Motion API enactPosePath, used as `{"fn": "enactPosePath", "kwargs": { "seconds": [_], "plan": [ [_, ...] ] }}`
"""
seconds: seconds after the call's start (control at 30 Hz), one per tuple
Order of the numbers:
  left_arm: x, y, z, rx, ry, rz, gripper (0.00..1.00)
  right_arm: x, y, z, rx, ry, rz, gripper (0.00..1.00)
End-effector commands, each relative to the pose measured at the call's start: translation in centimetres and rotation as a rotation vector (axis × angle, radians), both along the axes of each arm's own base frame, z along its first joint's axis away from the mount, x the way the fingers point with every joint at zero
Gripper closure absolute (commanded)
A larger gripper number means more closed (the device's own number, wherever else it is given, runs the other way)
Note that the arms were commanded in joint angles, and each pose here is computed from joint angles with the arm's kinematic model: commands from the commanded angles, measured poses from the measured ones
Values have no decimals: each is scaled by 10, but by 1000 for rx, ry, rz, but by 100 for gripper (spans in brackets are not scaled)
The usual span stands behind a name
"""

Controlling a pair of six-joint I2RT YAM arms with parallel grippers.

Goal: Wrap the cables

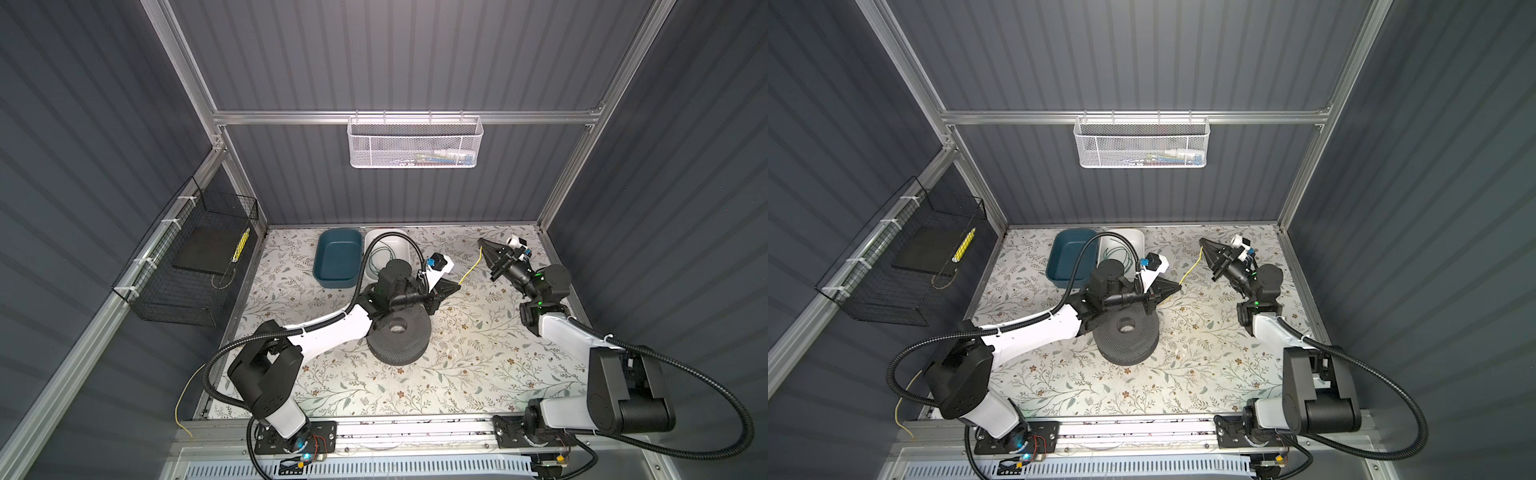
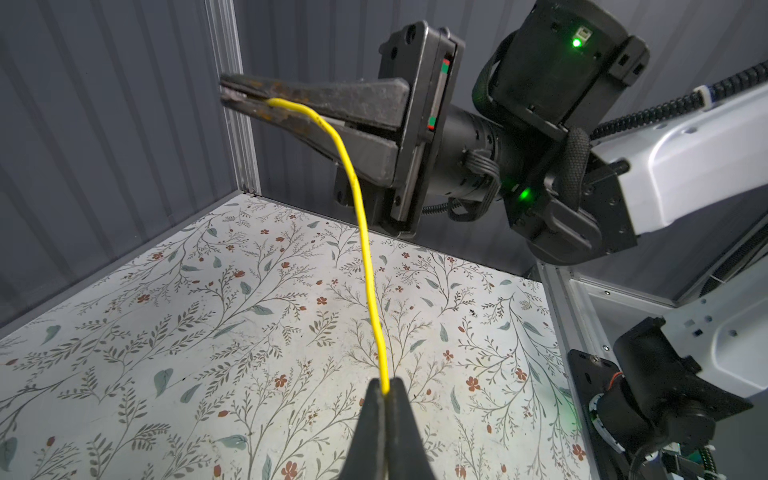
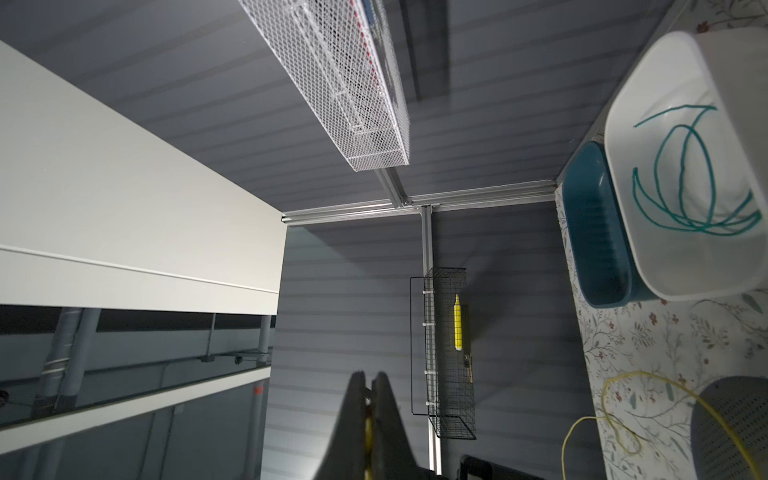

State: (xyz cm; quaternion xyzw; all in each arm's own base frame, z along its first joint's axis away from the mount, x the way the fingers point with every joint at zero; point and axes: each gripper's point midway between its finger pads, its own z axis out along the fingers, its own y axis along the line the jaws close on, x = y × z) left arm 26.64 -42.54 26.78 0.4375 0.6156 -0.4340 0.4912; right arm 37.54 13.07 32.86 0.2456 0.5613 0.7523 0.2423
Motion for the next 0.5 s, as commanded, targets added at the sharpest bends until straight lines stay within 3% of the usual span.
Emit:
{"fn": "enactPosePath", "kwargs": {
  "seconds": [0.0, 0.27, 0.47],
  "plan": [
    [-16, 8, -39, 110, 91, -29, 100, 2, -18, 45, -90, -198, -58, 100],
    [-16, 9, -64, 163, 194, -11, 100, -5, -28, 55, -321, -329, -136, 100],
    [-11, 8, -64, 102, 237, 26, 100, -15, -38, 54, -543, -401, -285, 100]
  ]
}}
